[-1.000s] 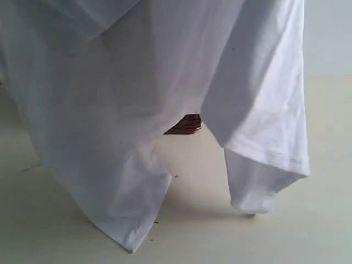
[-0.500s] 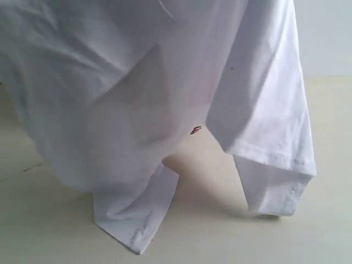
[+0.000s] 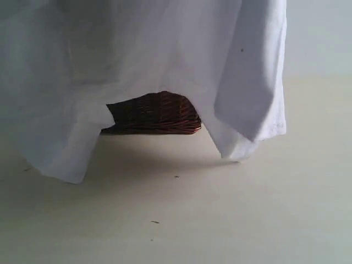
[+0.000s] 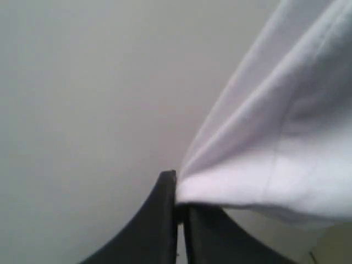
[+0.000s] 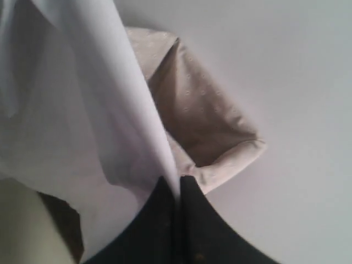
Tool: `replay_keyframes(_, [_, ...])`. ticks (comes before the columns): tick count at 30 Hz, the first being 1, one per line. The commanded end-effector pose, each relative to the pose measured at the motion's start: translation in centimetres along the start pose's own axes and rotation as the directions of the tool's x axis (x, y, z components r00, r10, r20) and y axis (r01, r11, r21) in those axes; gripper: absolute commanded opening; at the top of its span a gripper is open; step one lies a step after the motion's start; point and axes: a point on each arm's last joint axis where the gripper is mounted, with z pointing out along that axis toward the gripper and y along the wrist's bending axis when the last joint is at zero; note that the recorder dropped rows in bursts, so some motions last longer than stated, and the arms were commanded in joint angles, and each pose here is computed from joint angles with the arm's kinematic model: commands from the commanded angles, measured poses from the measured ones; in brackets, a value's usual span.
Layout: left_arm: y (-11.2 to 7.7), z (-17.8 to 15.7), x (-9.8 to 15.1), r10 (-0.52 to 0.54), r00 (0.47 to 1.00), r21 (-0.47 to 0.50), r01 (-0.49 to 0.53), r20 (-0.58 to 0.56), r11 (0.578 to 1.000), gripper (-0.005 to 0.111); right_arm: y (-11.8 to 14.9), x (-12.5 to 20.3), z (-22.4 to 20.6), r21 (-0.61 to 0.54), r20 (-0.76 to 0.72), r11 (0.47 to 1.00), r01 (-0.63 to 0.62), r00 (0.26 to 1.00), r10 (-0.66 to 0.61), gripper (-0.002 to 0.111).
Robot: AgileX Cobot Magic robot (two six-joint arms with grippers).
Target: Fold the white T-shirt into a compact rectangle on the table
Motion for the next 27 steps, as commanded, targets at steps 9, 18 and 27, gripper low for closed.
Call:
replay_keyframes(9, [-9.7,-7.8,6.7,0.139,0.976,0.565,-0.018,-0.171,0.825,0.000,5.6,3.8,-1.8,-0.505,-0.271,0.851,-0.146,0.963,0.004,0.000])
replay_keyframes(18, [-18.6,-8.2,9.4,0.135,0.970,0.788,0.080,-0.203,0.610,0.000,10.9,11.2,1.6,-0.612,-0.387,0.757,-0.229,0.921,-0.034,0.000])
replay_keyframes(27, [-26.9,-7.2,13.0,0.315,0.931,0.911,0.042,-0.185,0.411,0.005,12.6,14.3,4.6,-0.610,-0.292,0.783,-0.121,0.953,-0.080,0.003])
